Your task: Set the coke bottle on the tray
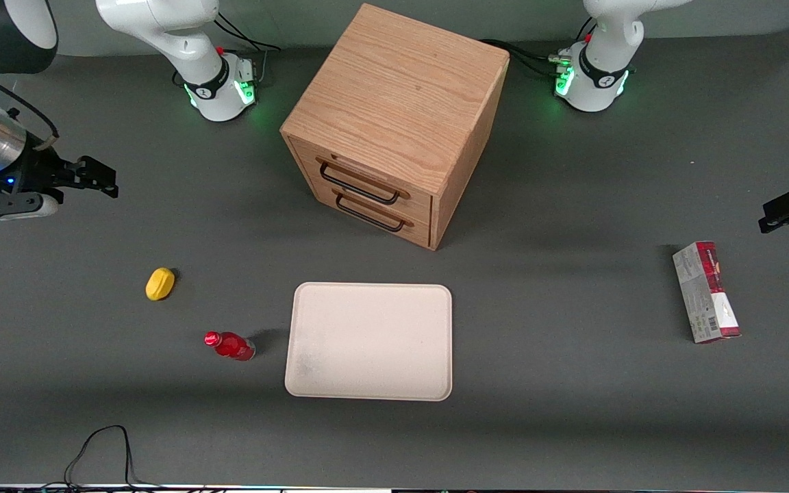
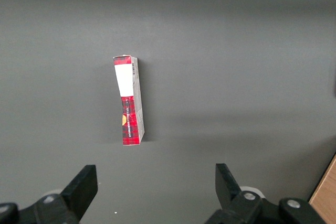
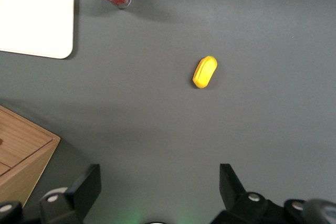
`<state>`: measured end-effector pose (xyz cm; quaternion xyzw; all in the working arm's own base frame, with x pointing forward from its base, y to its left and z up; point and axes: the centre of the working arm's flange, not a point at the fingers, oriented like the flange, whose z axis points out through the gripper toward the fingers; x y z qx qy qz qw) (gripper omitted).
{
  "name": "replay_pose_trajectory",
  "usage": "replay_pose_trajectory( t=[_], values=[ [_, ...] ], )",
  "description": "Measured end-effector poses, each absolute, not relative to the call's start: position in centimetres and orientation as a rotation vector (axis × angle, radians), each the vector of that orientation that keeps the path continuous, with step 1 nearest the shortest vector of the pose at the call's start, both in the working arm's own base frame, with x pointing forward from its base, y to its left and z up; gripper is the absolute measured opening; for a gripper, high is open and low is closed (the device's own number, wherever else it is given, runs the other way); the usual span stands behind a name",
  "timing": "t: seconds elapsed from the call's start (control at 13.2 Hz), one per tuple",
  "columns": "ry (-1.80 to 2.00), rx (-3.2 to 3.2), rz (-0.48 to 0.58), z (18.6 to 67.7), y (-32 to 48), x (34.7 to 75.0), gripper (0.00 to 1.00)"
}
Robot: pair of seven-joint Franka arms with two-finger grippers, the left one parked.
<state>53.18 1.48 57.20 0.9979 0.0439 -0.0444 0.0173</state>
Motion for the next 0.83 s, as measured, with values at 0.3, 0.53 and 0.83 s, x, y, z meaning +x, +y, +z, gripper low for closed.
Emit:
replay_pose_trajectory(
  t=[0.3, 0.53, 0.83],
  values=[
    [0.16, 3.095, -0.178, 56.41, 2.44, 54.36, 1.0],
    [0.162, 3.105, -0.18, 56.55, 2.64, 54.34, 1.0],
    [0.163, 3.109, -0.221, 56.71, 2.73, 53.95, 1.0]
  ],
)
